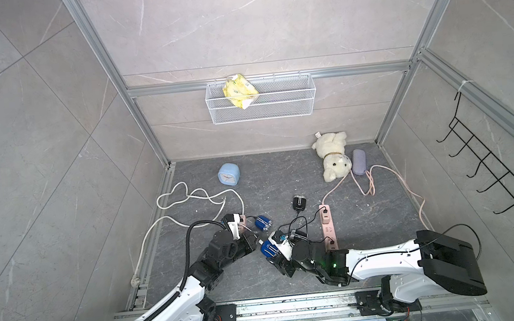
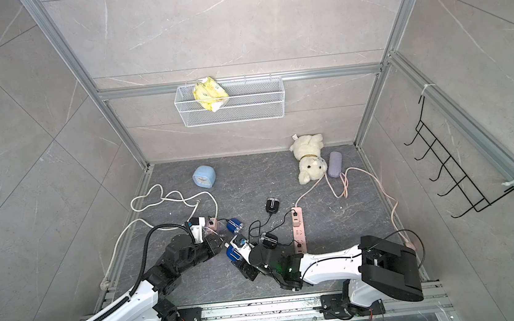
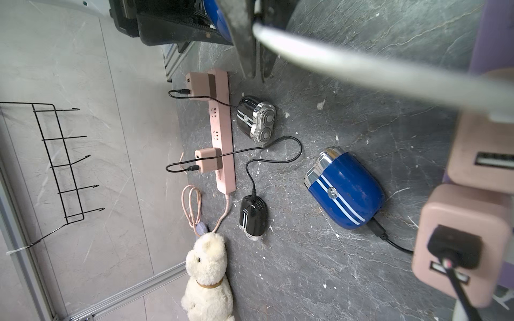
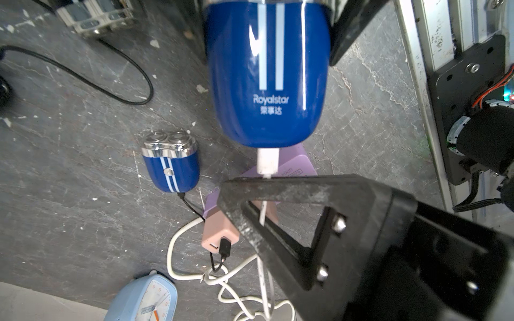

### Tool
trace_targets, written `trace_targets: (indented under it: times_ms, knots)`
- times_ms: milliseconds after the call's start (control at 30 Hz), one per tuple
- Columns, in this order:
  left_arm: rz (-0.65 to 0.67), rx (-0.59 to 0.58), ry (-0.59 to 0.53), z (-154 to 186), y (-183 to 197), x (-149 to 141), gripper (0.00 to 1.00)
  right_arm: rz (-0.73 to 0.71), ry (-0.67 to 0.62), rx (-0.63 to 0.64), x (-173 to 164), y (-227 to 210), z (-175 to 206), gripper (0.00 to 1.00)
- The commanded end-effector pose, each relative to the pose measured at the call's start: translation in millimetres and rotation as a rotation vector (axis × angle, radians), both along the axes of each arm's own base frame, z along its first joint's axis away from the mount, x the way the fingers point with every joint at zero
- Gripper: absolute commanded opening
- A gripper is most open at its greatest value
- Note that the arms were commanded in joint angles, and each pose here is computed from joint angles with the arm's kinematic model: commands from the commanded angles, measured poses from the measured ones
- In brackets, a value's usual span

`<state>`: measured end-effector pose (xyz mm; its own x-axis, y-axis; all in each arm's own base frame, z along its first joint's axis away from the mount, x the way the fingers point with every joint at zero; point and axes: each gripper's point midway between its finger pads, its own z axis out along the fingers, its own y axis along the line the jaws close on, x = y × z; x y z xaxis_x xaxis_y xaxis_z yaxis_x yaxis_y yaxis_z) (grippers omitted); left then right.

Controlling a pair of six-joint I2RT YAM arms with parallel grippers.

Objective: Unplug the electric shaver
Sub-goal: Remove the charging cable from the electric shaver.

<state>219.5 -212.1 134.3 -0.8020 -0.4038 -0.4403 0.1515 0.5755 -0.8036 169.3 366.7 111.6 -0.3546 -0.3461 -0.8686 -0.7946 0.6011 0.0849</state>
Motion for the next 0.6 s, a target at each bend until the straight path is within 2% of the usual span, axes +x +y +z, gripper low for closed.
trace_targets:
  times_ms: [0, 567]
  knots:
    - [0.001, -0.032, -0.042, 12, -2, 2, 0.0, 0.01, 0.004, 0.041, -2, 6, 4, 0.37]
    - [0.037, 0.008, -0.083, 15, 8, 5, 0.0, 0.042, 0.058, -0.015, -18, -6, -23, 0.36]
